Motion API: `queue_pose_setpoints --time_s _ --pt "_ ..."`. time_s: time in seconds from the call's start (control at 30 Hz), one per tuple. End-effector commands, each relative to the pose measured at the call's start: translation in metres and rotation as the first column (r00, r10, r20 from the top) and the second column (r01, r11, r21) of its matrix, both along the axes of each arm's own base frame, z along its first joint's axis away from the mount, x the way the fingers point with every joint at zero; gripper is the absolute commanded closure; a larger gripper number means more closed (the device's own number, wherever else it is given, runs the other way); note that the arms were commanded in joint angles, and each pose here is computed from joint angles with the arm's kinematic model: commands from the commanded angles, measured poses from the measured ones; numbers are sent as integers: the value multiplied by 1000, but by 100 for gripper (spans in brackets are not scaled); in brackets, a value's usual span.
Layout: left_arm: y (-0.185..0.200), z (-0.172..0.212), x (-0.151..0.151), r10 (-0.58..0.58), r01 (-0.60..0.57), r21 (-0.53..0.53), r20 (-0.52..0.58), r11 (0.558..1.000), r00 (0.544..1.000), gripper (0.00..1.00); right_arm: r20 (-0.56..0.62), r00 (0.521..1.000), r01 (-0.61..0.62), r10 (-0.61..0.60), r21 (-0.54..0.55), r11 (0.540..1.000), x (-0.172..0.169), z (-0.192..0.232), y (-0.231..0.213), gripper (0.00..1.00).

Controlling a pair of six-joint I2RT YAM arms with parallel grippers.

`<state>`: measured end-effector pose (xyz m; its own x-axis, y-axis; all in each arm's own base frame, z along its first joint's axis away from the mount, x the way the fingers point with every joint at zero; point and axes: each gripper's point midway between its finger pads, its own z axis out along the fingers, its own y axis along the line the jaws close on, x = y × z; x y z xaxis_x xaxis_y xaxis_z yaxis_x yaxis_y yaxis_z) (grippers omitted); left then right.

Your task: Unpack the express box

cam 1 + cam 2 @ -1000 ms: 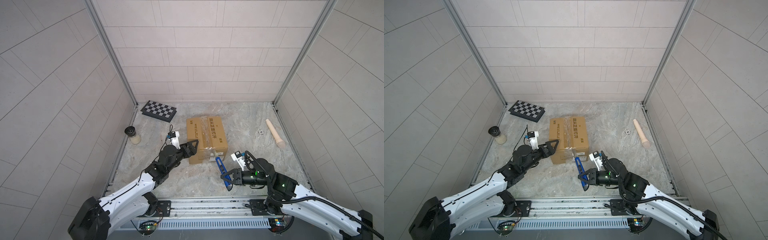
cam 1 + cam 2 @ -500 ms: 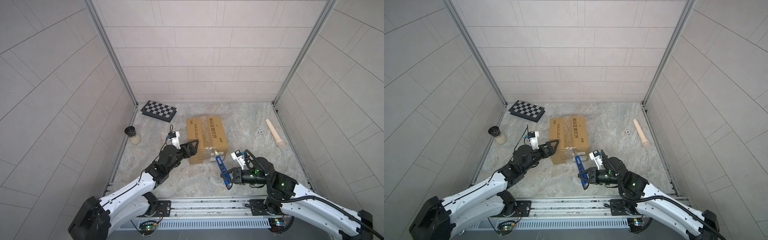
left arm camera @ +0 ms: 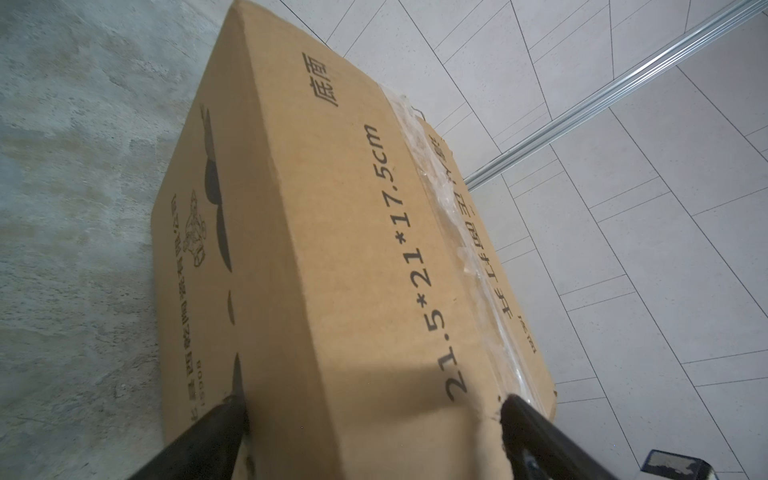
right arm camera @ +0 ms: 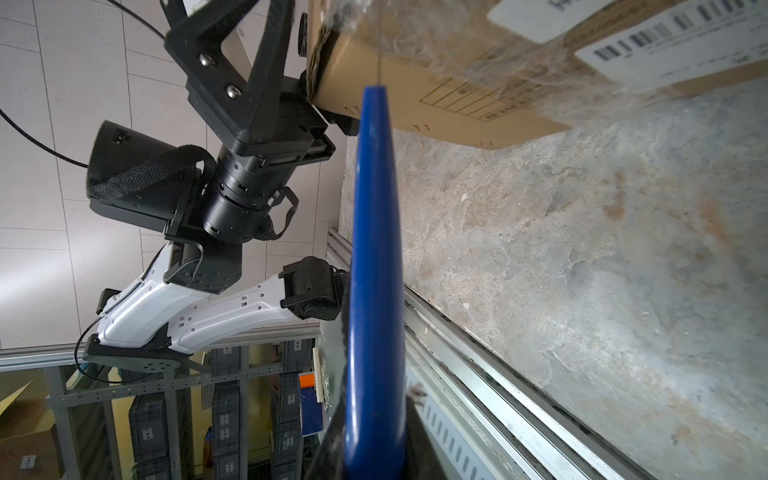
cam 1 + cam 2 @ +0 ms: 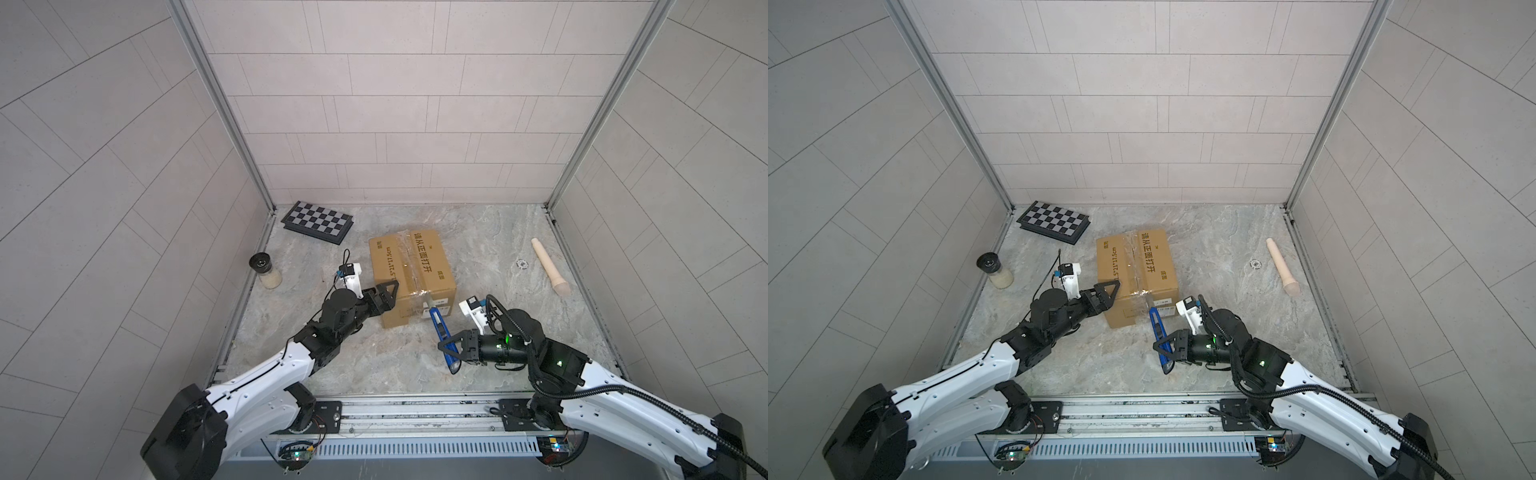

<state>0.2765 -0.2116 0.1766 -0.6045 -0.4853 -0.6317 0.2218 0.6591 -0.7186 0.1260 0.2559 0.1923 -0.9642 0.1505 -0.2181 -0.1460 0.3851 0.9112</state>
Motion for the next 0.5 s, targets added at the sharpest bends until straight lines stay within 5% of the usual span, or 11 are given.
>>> queue_pose_setpoints --time_s 0.0,0.23,0.47 --pt "-8 14 -1 -38 39 -21 42 999 998 0 84 996 -31 24 79 996 2 36 8 100" --pt "-11 15 0 -44 45 -26 41 999 998 0 117 993 -38 22 133 990 4 60 12 100" --pt "-13 22 1 -50 52 -42 53 998 997 0 81 996 -46 40 72 996 5 36 16 100"
